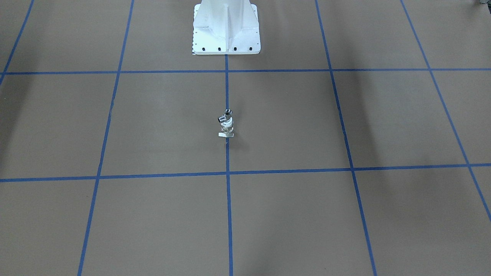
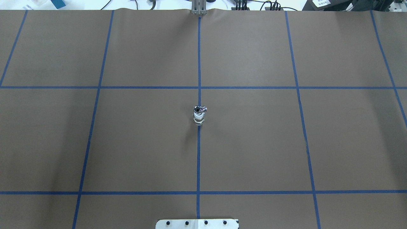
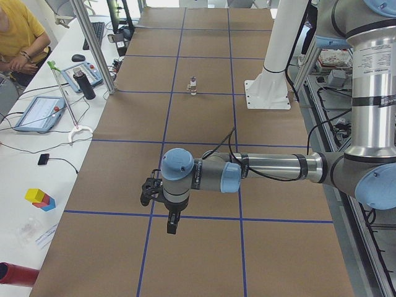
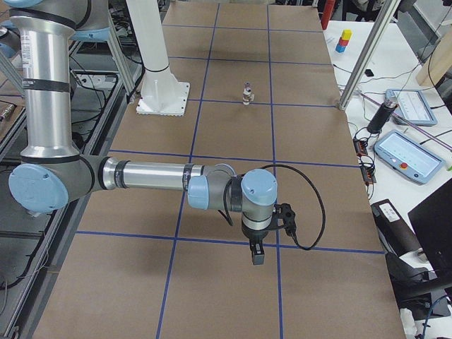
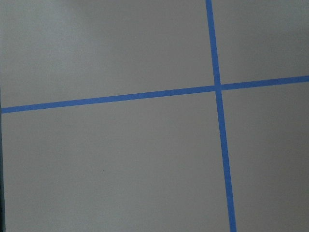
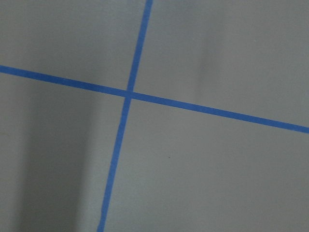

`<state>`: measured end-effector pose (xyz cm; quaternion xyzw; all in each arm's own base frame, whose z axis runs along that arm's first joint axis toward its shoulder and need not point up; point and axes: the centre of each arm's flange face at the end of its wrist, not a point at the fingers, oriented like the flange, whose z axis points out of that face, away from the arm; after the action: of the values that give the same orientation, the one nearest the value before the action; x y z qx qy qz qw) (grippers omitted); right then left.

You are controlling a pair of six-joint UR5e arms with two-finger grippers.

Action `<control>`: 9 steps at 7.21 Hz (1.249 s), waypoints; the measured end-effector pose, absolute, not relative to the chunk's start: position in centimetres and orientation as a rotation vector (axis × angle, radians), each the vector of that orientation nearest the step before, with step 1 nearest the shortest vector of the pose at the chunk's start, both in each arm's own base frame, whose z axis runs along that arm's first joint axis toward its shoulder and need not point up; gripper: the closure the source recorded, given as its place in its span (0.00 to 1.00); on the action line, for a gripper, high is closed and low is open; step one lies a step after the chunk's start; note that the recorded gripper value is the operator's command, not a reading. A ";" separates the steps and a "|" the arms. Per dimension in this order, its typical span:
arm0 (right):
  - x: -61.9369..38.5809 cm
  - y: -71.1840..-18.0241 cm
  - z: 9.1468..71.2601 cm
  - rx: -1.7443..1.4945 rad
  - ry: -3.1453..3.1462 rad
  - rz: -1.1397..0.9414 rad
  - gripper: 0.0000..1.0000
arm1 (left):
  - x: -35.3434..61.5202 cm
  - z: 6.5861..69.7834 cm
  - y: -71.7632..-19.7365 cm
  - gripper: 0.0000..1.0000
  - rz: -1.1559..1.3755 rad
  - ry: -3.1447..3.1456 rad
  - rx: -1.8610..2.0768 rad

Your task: Assemble PPR valve and pipe with both arms

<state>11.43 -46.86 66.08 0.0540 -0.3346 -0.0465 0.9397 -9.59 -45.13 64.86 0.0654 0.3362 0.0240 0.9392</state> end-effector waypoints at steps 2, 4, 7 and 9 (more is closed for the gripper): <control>12.5 -46.9 65.2 0.111 -0.723 -0.059 0.00 | -9.5 65.2 -44.7 0.00 0.046 0.686 0.124; 12.5 -46.4 65.9 0.078 -0.727 -0.044 0.00 | -9.5 66.0 -43.8 0.00 0.040 0.691 0.107; 12.4 -45.5 67.3 0.049 -0.732 -0.034 0.00 | -9.4 66.4 -43.4 0.00 0.038 0.695 0.100; 12.3 -45.4 67.5 0.046 -0.735 -0.034 0.00 | -9.4 66.5 -43.2 0.00 0.036 0.696 0.096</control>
<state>12.30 -45.37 67.46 0.0227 -0.3594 -0.0164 0.9328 -9.40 -43.24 66.53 0.0472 0.3409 0.0178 0.9387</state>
